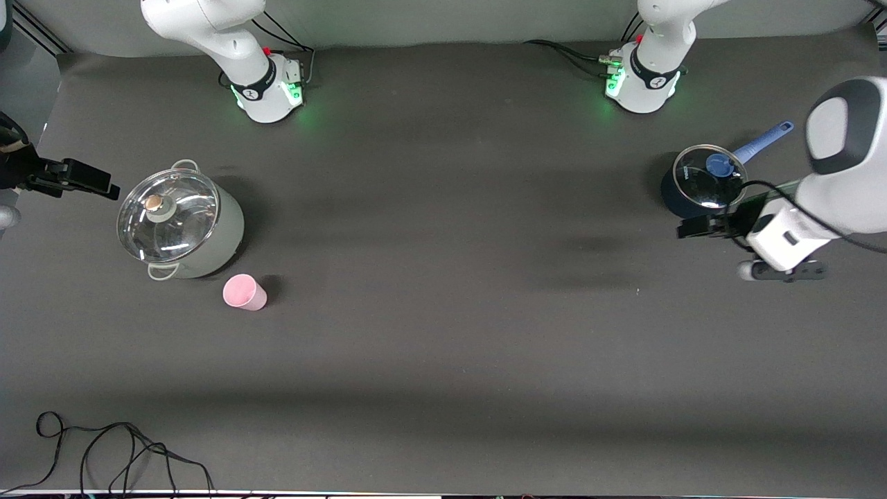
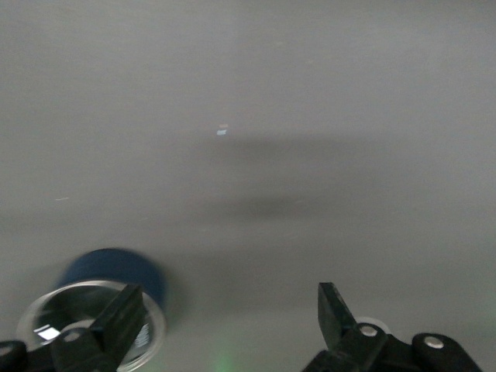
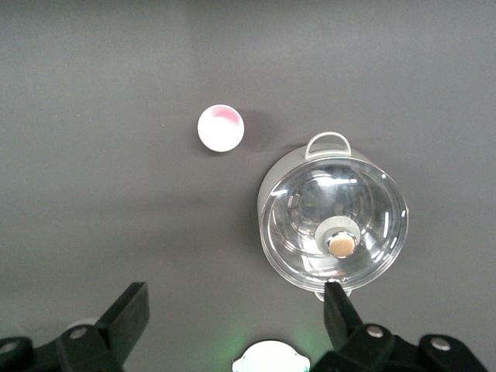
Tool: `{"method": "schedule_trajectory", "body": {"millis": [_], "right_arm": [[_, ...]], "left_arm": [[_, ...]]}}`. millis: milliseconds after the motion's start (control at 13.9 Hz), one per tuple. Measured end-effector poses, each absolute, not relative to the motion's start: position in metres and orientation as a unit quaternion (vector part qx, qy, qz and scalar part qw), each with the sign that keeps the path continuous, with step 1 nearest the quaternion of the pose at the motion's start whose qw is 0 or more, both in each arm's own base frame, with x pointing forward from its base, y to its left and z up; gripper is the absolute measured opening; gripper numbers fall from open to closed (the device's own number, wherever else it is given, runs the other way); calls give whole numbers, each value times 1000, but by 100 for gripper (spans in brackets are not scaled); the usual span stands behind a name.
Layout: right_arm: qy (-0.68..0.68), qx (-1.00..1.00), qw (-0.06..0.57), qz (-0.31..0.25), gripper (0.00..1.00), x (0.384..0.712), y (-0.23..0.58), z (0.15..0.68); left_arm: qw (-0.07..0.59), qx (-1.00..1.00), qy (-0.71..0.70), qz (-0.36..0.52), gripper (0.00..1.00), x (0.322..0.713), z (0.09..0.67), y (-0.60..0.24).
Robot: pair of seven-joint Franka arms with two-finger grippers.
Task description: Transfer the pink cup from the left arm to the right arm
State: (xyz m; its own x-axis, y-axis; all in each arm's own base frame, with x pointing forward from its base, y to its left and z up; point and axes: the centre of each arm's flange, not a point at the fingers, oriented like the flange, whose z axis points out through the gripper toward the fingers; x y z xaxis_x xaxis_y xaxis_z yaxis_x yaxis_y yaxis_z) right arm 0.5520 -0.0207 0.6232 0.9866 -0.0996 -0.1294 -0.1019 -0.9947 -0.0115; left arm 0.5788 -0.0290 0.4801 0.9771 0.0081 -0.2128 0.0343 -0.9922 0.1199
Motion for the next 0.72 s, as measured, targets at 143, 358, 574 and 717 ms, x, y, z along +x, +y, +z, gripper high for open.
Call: {"method": "schedule_trajectory", "body": {"millis": [143,358,574,717], "right_arm": [[51,-997,10,58,100,554,-21,624],[51,-998,10,44,100,558,-21,623],[47,-998,11,40,100,560,-17,619],[43,-998,13,37,100,561,-14,619]], "left_arm": [[34,994,6,-102,100,579,501,-22],[18,996,5,-90,100,573,522,-22],[6,997,-6,-82,100,562,543,-13],[0,997,-11,-77,100,555,555,-13]]}}
